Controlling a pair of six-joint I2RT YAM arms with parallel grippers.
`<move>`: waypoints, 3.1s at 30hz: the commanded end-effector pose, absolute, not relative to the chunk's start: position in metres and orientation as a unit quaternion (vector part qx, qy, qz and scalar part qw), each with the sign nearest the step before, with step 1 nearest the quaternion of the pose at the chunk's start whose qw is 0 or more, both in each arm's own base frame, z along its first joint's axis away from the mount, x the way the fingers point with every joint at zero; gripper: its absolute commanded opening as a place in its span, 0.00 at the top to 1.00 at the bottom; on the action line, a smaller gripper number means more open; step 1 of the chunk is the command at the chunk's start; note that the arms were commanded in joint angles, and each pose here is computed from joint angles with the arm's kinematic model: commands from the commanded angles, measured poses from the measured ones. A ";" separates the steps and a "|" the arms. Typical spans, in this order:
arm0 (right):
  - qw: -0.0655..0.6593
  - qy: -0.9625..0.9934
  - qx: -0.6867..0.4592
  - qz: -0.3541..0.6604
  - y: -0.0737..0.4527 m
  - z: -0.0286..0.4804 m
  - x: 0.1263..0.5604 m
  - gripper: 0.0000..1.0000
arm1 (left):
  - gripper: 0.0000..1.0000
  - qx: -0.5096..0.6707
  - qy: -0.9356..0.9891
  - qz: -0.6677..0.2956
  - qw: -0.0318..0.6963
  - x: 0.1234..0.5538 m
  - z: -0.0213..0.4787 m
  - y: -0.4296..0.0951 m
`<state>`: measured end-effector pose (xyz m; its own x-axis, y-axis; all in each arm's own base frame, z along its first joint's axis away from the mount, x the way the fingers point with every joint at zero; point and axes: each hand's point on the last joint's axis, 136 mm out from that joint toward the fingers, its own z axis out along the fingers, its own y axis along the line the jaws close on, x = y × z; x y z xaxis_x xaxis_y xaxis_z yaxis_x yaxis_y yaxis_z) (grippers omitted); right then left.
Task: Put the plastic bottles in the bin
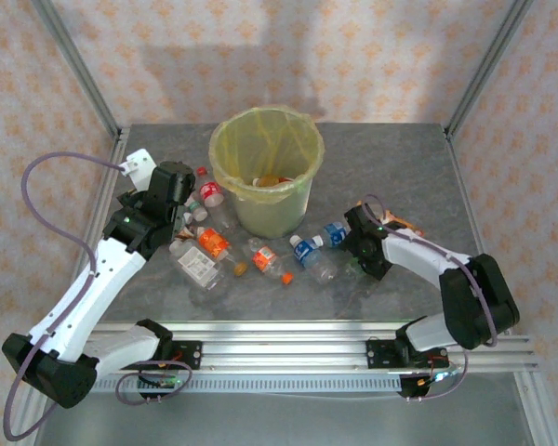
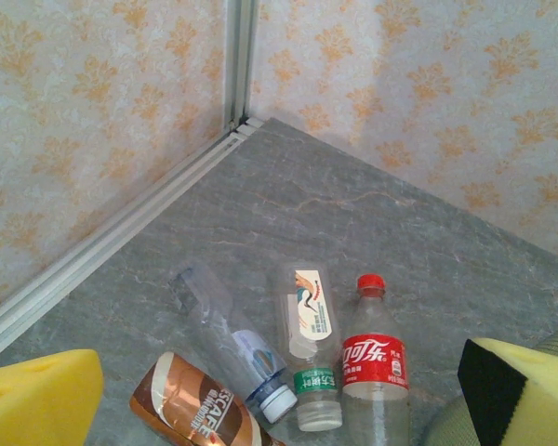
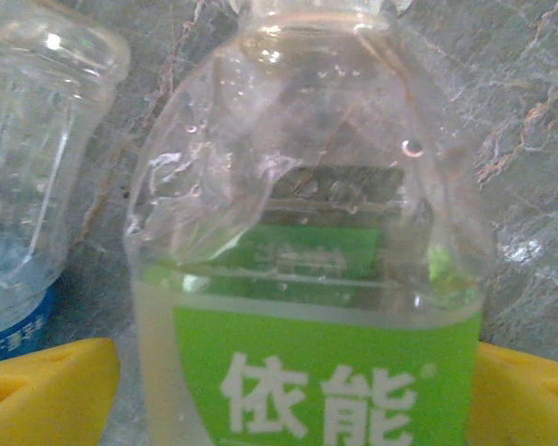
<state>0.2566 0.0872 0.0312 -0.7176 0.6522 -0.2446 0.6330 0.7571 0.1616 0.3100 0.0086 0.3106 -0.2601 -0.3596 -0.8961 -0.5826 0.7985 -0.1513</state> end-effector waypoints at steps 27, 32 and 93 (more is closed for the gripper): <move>0.178 0.940 0.291 0.009 0.072 0.069 0.246 0.58 | 0.00 -0.317 0.777 0.125 0.529 0.301 0.310 0.021; 0.201 0.941 0.272 0.010 0.066 0.102 0.244 0.62 | 0.00 -0.319 0.776 0.127 0.529 0.299 0.310 0.022; 0.266 0.941 -0.130 0.163 0.329 0.269 0.415 0.63 | 0.00 -0.329 0.774 0.133 0.524 0.297 0.303 0.027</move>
<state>0.4244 0.3319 0.2760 -0.8121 -0.1010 -0.5747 -0.3052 0.9130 0.2708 0.3037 0.0170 0.3064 -0.2467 -0.3702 -0.8956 -0.6123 0.7759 -0.1521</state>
